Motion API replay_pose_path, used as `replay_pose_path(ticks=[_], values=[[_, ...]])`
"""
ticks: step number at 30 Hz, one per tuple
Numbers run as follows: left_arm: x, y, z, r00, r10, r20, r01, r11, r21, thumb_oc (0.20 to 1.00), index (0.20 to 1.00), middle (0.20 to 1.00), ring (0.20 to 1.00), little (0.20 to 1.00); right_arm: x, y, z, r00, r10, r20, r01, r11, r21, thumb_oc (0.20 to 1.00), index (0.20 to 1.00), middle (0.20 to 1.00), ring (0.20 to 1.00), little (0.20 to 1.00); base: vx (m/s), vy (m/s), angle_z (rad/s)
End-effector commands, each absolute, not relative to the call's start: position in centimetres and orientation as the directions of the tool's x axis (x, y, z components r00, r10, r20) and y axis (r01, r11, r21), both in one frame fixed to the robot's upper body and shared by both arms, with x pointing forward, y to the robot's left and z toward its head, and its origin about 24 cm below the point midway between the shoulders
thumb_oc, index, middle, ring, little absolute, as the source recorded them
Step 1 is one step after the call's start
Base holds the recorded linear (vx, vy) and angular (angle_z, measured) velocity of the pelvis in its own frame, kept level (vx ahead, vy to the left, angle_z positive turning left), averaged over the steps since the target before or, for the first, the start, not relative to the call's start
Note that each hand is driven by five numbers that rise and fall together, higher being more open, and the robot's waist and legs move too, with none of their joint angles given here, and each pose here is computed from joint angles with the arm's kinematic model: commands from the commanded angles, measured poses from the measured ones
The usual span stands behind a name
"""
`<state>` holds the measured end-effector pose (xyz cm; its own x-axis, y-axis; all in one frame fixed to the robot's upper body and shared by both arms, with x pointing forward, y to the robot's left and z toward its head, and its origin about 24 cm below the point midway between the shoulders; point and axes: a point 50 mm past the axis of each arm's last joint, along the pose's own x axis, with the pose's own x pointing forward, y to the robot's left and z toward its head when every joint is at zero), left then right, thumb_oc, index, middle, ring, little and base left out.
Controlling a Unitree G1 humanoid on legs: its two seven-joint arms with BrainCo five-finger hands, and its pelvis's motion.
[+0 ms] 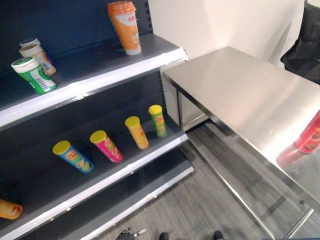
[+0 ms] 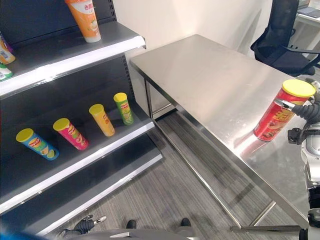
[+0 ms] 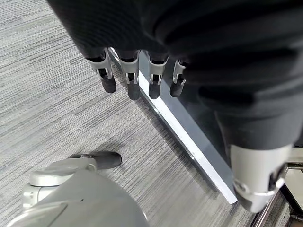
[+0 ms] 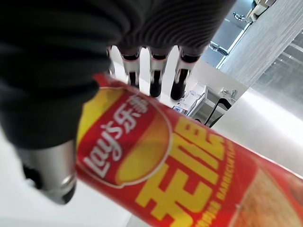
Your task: Put the goods on the table back onto the shelves and tidy them up.
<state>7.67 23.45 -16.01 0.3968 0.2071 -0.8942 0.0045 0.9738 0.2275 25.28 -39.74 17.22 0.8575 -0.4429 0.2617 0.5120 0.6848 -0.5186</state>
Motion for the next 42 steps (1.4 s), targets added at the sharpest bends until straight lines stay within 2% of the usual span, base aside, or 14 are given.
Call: replay_pose_path(ticks=[1, 6, 11, 19, 29, 33, 38, 42], values=[[9.0, 25.8, -15.2, 0.415, 0.272, -0.868, 0.025, 0.951, 0.310, 1.000, 1.000, 1.000, 1.000, 1.000, 26.0, -39.8, 19.7, 0.850, -0.411, 0.330, 0.527, 0.661, -0.534, 0.200, 0.200, 0.200, 0.200, 0.200, 0.00, 0.002, 0.03], [8.8, 26.1, -15.3, 0.400, 0.291, -0.869, 0.015, 0.946, 0.324, 1.000, 1.000, 1.000, 1.000, 1.000, 25.8, -39.7, 20.1, 0.836, -0.412, 0.363, 0.549, 0.654, -0.521, 0.200, 0.200, 0.200, 0.200, 0.200, 0.00, -0.007, 0.00], [9.1, 26.5, -15.1, 0.400, 0.319, -0.859, -0.021, 0.940, 0.340, 1.000, 1.000, 1.000, 1.000, 1.000, 24.8, -36.8, 22.5, 0.772, -0.319, 0.550, 0.586, 0.693, -0.420, 0.200, 0.200, 0.200, 0.200, 0.200, -0.02, -0.082, -0.01], [11.0, 26.3, -14.5, 0.466, 0.331, -0.820, -0.102, 0.941, 0.322, 1.000, 1.000, 1.000, 1.000, 1.000, 23.5, -33.3, 25.6, 0.653, -0.202, 0.730, 0.591, 0.739, -0.325, 0.200, 0.200, 0.200, 0.200, 0.200, -0.14, -0.066, 0.37], [11.1, 26.3, -14.3, 0.494, 0.334, -0.803, -0.153, 0.942, 0.298, 1.000, 1.000, 1.000, 1.000, 1.000, 22.3, -33.1, 26.9, 0.621, -0.167, 0.766, 0.647, 0.661, -0.380, 0.200, 0.200, 0.200, 0.200, 0.200, -0.07, 0.227, 0.69], [11.0, 26.3, -14.2, 0.502, 0.327, -0.801, -0.126, 0.943, 0.307, 1.000, 1.000, 1.000, 1.000, 1.000, 22.2, -33.5, 26.8, 0.621, -0.181, 0.763, 0.671, 0.626, -0.398, 0.200, 0.200, 0.200, 0.200, 0.200, 0.06, 0.362, 0.26], [12.4, 26.6, -13.6, 0.547, 0.305, -0.780, -0.042, 0.940, 0.338, 1.000, 1.000, 1.000, 1.000, 1.000, 23.0, -32.9, 26.2, 0.619, -0.204, 0.759, 0.674, 0.635, -0.378, 0.200, 0.200, 0.200, 0.200, 0.200, -0.04, 0.499, 0.13], [13.2, 28.0, -12.8, 0.564, 0.348, -0.749, -0.053, 0.920, 0.388, 1.000, 1.000, 1.000, 1.000, 1.000, 23.7, -31.8, 26.0, 0.618, -0.186, 0.764, 0.656, 0.657, -0.371, 0.200, 0.200, 0.200, 0.200, 0.200, -0.13, 0.423, -0.10]])
